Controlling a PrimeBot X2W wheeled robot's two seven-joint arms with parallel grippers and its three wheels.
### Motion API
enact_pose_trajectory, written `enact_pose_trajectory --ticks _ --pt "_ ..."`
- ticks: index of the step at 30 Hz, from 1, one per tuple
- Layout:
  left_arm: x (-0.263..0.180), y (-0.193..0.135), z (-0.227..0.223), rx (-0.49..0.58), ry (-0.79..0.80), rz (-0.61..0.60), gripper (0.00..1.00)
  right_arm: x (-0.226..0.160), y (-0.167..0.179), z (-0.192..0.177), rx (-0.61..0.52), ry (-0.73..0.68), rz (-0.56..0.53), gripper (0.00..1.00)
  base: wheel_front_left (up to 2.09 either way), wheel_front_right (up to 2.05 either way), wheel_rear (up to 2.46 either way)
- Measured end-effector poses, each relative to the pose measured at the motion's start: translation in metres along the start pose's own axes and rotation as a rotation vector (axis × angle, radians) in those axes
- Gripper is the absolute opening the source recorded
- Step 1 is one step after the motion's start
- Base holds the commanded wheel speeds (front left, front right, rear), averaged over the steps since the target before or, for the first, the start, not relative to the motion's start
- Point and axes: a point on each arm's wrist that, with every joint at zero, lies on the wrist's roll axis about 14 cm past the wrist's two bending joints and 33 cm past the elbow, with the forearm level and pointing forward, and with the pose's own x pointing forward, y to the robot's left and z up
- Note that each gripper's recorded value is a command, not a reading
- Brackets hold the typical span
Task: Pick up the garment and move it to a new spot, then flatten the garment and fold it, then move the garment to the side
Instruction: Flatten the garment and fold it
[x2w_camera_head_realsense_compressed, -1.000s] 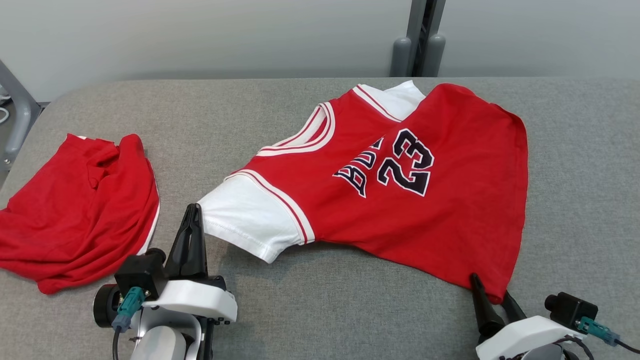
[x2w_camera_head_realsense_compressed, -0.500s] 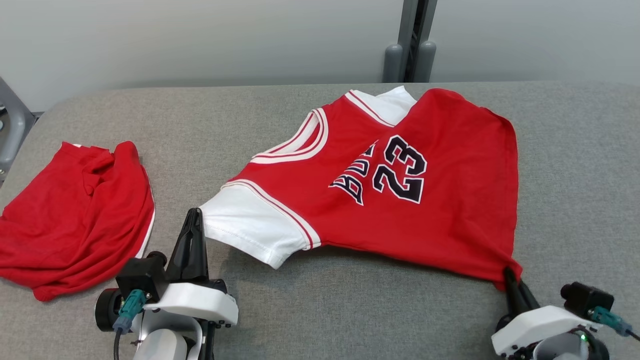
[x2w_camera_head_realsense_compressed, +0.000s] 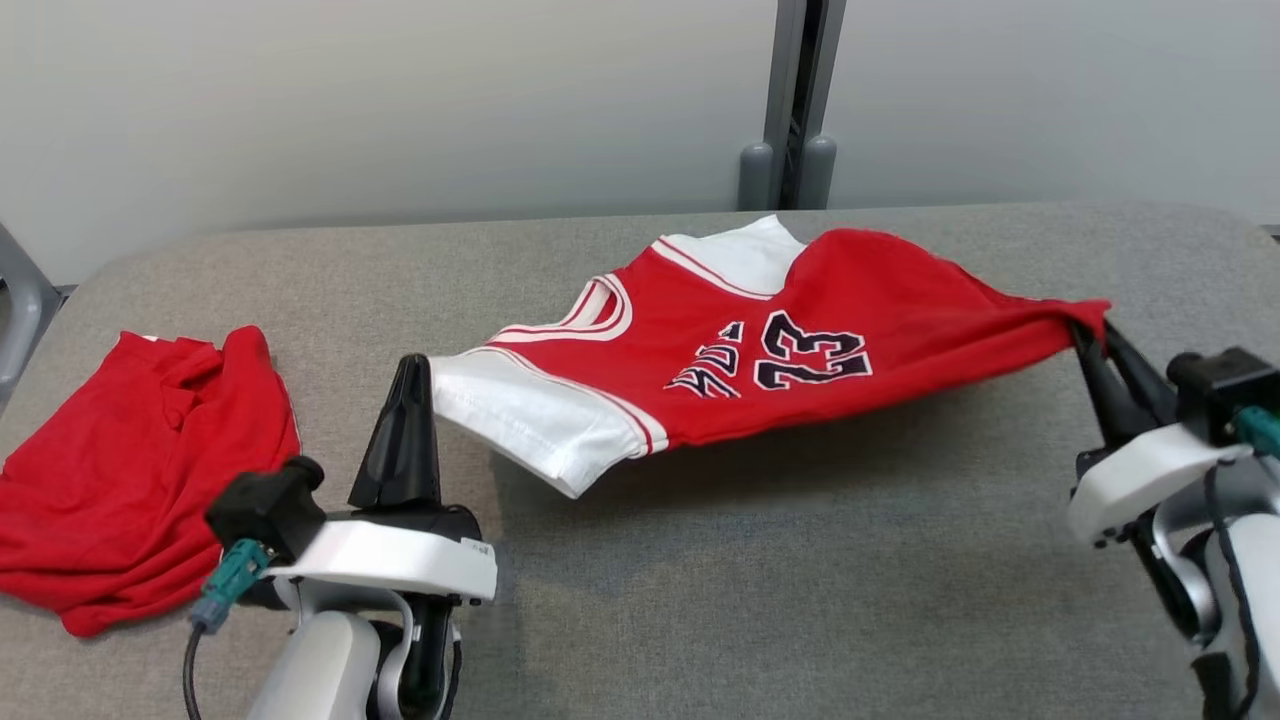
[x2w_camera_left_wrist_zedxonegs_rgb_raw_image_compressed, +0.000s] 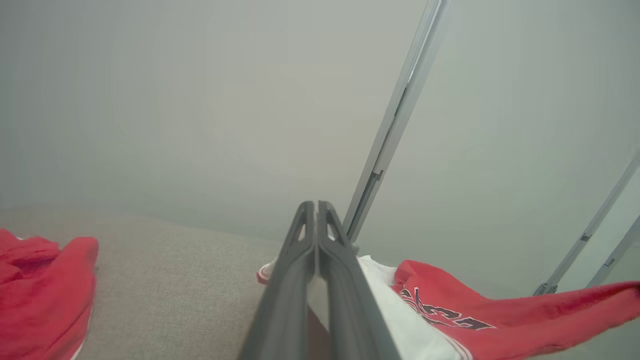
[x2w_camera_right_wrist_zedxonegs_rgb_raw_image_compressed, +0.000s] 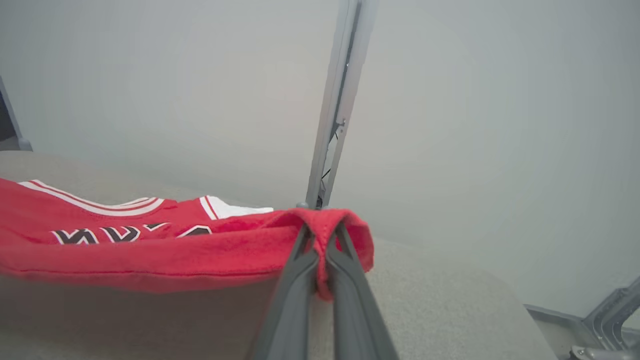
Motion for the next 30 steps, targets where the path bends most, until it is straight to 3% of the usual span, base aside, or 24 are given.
enact_pose_trajectory --ticks 11,21,27,30 --pt "0.038 -0.058 0.111 -0.206 -0.237 -0.159 0.00 0.004 -0.028 0.124 -0.255 -0.167 0.025 0.00 0.00 0.00 0.00" --pt "0.076 -0.102 0.189 -0.324 -0.266 -0.280 0.00 0.023 -0.037 0.179 -0.237 -0.192 0.068 0.00 0.00 0.00 0.00" --pt "0.133 -0.107 0.209 -0.348 -0.218 -0.268 0.00 0.066 -0.052 0.197 -0.146 -0.171 0.084 0.00 0.00 0.00 0.00" --pt "0.171 -0.102 0.202 -0.418 -0.163 -0.233 0.00 0.097 -0.061 0.197 -0.114 -0.152 0.079 0.00 0.00 0.00 0.00"
